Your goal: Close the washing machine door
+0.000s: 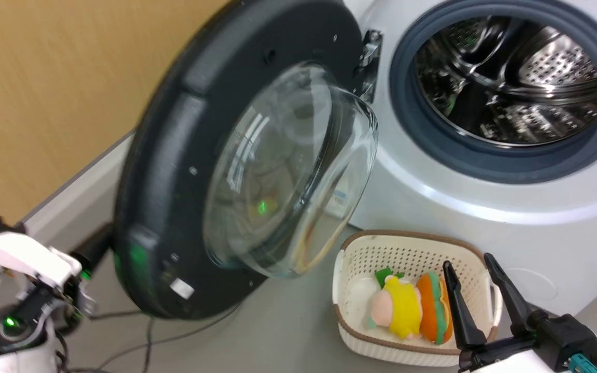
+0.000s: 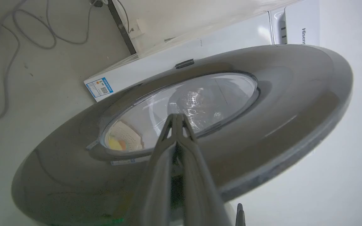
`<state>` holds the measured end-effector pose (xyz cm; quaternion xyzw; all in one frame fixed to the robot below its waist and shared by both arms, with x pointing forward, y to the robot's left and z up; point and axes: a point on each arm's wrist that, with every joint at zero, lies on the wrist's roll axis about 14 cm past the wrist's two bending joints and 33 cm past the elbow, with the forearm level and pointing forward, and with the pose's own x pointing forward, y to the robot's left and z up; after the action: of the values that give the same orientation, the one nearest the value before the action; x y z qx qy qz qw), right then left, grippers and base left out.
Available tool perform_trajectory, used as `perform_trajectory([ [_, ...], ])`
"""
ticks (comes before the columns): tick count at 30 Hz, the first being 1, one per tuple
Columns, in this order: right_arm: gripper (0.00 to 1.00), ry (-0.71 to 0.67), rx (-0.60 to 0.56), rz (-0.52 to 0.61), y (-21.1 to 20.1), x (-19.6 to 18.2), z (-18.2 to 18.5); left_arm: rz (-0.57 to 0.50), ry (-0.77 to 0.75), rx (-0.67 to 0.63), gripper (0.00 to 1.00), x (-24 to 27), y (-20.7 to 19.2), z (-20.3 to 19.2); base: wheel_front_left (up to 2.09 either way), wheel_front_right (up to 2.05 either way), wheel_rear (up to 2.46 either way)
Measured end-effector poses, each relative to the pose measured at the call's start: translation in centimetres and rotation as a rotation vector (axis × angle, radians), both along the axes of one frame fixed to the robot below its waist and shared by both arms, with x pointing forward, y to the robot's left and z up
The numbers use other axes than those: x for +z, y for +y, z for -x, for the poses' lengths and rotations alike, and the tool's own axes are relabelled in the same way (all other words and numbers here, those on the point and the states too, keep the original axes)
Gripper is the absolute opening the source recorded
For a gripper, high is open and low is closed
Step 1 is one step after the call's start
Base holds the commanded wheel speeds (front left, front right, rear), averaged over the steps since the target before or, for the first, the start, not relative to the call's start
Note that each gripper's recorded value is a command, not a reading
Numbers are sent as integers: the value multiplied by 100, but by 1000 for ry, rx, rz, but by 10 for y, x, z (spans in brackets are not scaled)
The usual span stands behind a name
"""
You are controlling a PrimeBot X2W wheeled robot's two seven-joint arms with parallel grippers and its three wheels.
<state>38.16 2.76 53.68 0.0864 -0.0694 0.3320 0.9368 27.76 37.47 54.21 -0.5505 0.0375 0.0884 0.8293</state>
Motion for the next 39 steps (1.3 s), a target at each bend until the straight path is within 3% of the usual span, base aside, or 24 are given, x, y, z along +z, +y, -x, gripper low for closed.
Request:
perform_trajectory([
  [23,100,-7,-267,12,-91,2,5,182,-145,-635,0,8,-201,-29,0,0,0],
  [29,100,5,-362,16,-124,-2,11,261,-115,-782,0,-3,-262,-40,0,0,0],
  [39,100,28,-540,29,-181,-10,28,355,-17,-801,0,-39,-325,-73,0,0,0],
])
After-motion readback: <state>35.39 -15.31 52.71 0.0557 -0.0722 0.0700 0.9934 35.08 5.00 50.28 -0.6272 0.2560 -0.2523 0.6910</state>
